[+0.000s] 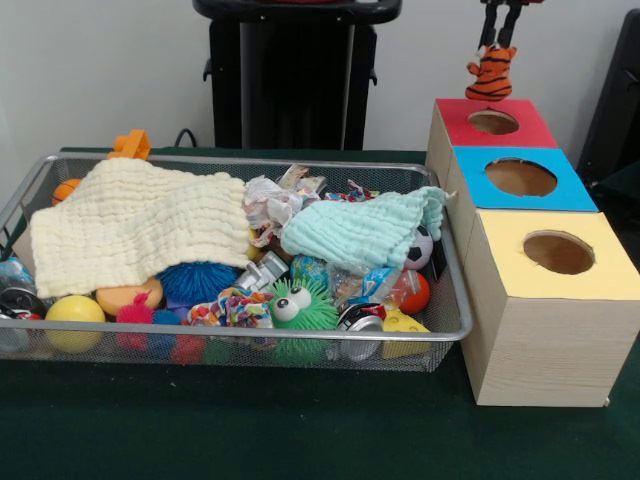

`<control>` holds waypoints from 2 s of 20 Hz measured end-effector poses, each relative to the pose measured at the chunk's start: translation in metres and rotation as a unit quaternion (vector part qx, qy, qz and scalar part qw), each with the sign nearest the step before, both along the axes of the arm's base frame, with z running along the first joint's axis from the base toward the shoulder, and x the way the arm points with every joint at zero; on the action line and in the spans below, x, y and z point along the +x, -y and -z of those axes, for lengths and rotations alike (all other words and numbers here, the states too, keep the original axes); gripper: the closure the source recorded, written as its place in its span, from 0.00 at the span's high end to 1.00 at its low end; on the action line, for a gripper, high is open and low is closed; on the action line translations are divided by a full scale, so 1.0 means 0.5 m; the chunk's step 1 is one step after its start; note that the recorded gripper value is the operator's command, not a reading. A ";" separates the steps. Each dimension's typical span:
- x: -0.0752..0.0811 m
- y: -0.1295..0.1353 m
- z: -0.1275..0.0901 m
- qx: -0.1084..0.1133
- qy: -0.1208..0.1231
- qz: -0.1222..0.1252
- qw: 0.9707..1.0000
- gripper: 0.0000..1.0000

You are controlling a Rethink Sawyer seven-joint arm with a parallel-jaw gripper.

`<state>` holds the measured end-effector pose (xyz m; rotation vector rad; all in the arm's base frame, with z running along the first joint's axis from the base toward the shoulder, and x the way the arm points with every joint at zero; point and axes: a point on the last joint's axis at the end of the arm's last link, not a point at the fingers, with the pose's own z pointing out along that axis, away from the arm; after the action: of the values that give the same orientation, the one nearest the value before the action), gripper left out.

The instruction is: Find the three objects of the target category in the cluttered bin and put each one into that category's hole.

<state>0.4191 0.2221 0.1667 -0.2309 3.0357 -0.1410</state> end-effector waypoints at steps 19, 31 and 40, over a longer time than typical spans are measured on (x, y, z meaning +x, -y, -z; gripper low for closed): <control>0.010 -0.005 0.032 -0.002 0.001 0.011 1.000 0.00; 0.012 -0.003 0.047 -0.004 0.006 0.010 1.000 0.00; 0.016 0.005 0.045 -0.008 0.015 0.013 1.000 0.00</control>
<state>0.4271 0.2196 0.1441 -0.1895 3.0091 -0.1681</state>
